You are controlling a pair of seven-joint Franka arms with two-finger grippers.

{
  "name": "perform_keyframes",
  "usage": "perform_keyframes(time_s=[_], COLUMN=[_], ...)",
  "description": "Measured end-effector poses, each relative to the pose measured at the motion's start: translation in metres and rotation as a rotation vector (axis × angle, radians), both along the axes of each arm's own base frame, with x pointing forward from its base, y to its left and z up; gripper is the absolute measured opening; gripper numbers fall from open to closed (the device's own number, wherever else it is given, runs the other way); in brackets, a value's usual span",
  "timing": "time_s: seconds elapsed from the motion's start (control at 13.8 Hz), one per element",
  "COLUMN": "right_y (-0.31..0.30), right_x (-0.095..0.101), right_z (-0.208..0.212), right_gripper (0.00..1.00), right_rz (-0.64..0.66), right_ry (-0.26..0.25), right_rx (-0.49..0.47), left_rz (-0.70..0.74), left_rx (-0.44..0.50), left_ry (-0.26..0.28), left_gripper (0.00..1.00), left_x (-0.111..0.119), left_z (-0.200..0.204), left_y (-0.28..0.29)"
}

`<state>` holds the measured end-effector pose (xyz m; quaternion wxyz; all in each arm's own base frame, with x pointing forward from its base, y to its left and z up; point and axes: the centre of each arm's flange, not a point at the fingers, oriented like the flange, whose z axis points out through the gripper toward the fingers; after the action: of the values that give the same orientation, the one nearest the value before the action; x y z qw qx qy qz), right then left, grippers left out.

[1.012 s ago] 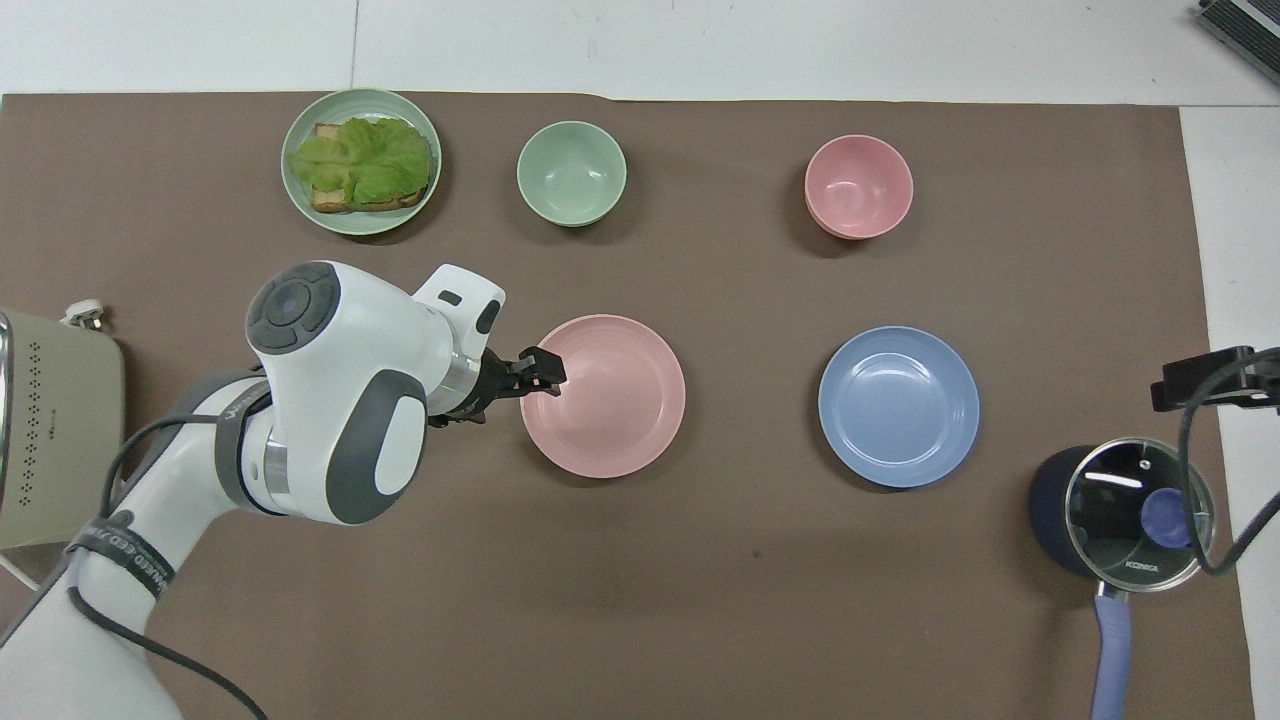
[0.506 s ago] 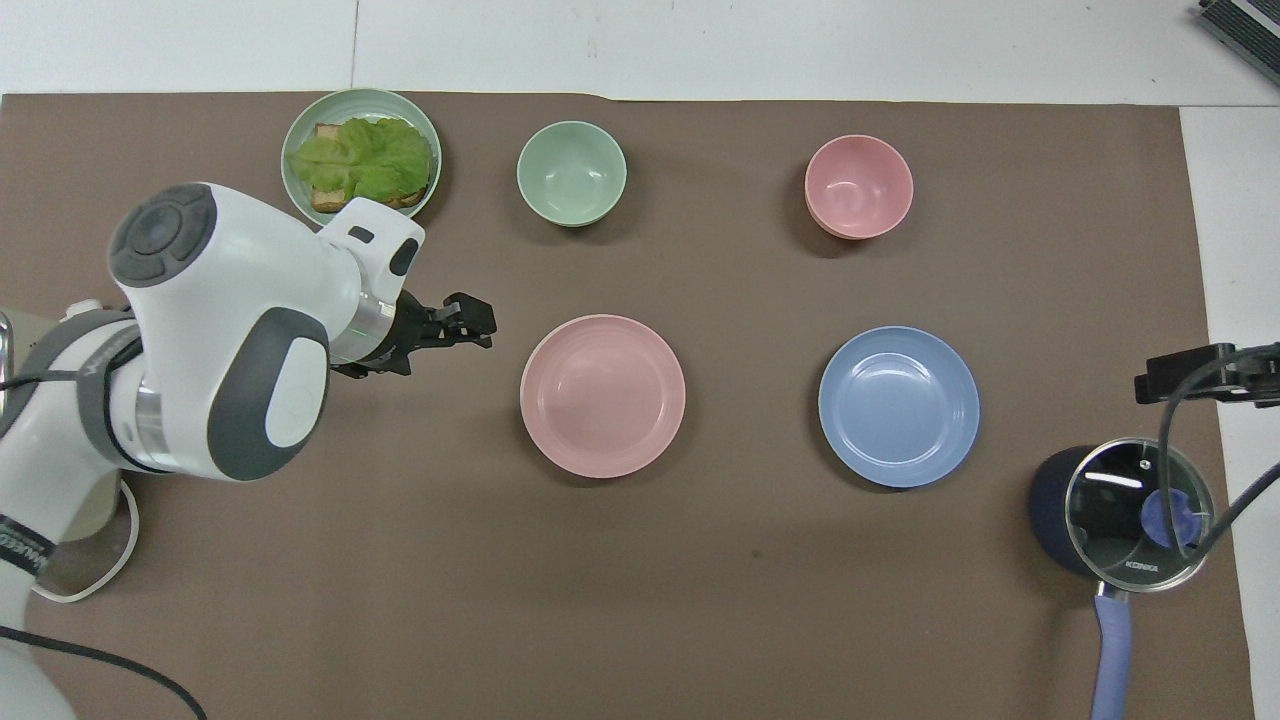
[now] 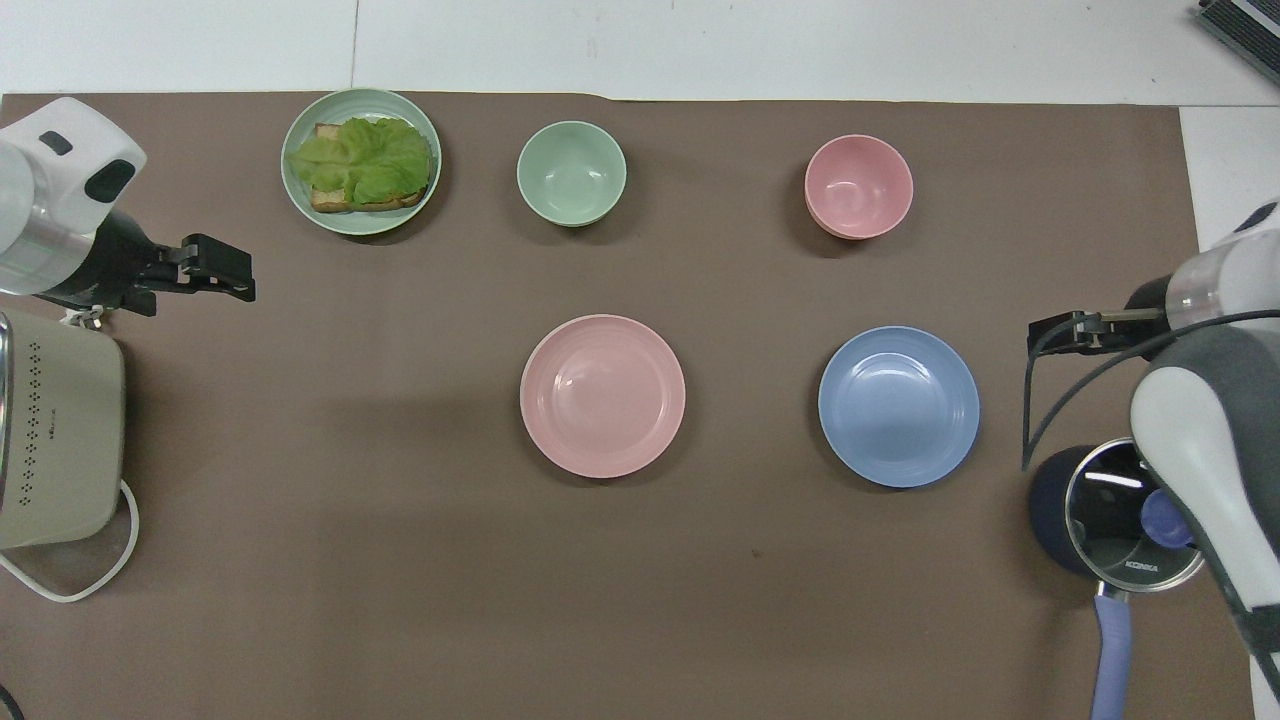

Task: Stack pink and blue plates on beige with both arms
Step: 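Withdraw the left gripper while the right gripper reaches the blue plate, then grasp the blue plate rim with the right gripper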

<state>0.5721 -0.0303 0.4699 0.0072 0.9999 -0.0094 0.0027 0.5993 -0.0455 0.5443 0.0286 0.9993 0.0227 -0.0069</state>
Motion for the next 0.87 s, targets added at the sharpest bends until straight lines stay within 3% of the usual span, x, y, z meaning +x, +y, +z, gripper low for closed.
perform_keyframes(time_s=[0.14, 0.36, 0.65, 0.87], right_y=[0.002, 0.001, 0.001, -0.008], right_x=[0.006, -0.008, -0.026, -0.031], right_z=[-0.044, -0.093, -0.132, -0.151], right_gripper=[1.00, 1.00, 1.00, 1.00], right_rz=[0.019, 0.078, 0.107, 0.127], right_ry=[0.008, 0.032, 0.032, 0.035], right_rx=[-0.005, 0.003, 0.032, 0.032], left_rz=[-0.012, -0.029, -0.050, -0.058], left_rx=[0.011, 0.017, 0.036, 0.033], left_ry=[0.000, 0.006, -0.005, -0.027], left_gripper=[1.00, 1.00, 1.00, 1.00], left_x=[0.001, -0.002, -0.008, -0.028], left_z=[0.006, 0.023, 0.047, 0.079], left_y=[0.022, 0.044, 0.037, 0.035])
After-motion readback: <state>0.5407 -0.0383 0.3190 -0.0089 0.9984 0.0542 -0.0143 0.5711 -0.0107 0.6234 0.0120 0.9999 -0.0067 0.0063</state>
